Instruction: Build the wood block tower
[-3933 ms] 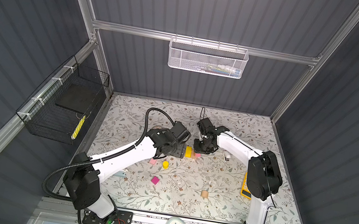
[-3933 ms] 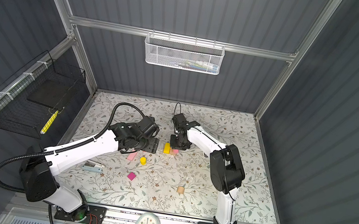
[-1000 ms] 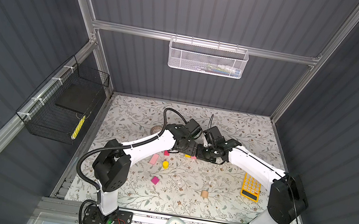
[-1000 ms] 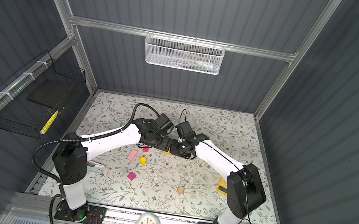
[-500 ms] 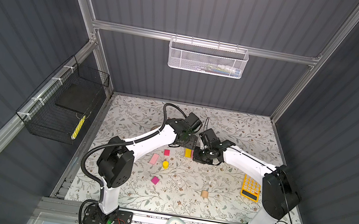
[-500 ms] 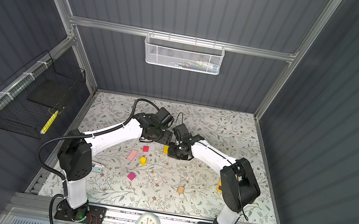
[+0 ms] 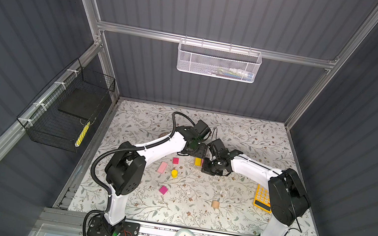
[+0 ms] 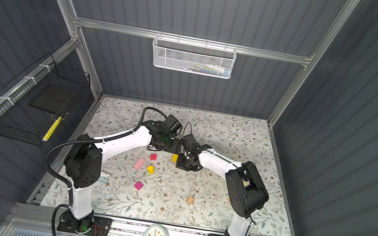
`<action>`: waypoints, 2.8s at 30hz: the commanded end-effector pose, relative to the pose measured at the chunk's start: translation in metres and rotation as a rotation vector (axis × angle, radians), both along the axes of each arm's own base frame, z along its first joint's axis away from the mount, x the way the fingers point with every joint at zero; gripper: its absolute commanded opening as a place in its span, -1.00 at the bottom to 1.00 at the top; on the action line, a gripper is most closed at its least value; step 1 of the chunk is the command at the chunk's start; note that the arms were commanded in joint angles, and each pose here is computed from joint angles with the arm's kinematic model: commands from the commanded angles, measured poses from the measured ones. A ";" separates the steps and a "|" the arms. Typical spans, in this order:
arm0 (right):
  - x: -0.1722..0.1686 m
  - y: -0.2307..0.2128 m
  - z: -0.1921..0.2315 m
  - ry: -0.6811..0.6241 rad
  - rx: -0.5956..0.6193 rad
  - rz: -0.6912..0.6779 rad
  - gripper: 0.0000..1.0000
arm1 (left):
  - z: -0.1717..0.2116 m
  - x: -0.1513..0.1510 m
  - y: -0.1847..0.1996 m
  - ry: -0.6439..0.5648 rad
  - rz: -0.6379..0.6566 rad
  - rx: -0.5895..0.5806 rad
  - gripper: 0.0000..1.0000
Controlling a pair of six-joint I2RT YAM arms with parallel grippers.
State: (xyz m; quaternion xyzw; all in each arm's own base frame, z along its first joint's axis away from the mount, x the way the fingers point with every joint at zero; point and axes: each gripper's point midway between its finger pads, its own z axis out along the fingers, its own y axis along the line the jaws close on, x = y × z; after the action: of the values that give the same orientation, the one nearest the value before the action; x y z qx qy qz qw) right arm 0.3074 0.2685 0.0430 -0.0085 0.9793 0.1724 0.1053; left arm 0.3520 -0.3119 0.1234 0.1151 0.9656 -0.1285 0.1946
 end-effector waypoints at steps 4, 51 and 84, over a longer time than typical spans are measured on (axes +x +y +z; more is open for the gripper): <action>0.006 -0.004 -0.006 -0.003 -0.024 -0.021 -1.00 | -0.010 -0.004 0.003 0.031 0.005 0.006 0.52; 0.023 0.006 -0.006 0.006 -0.006 -0.015 -1.00 | -0.006 -0.008 0.018 0.041 0.022 0.015 0.51; 0.036 -0.011 0.044 -0.062 0.084 0.017 -0.20 | -0.028 0.009 0.002 0.104 0.021 -0.114 0.07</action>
State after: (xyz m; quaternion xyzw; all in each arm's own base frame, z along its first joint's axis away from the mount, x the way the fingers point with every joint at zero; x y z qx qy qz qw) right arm 0.3367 0.2536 0.0839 -0.0088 0.9694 0.2043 0.1358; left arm 0.3623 -0.3076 0.1134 0.0897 0.9650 -0.1731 0.1756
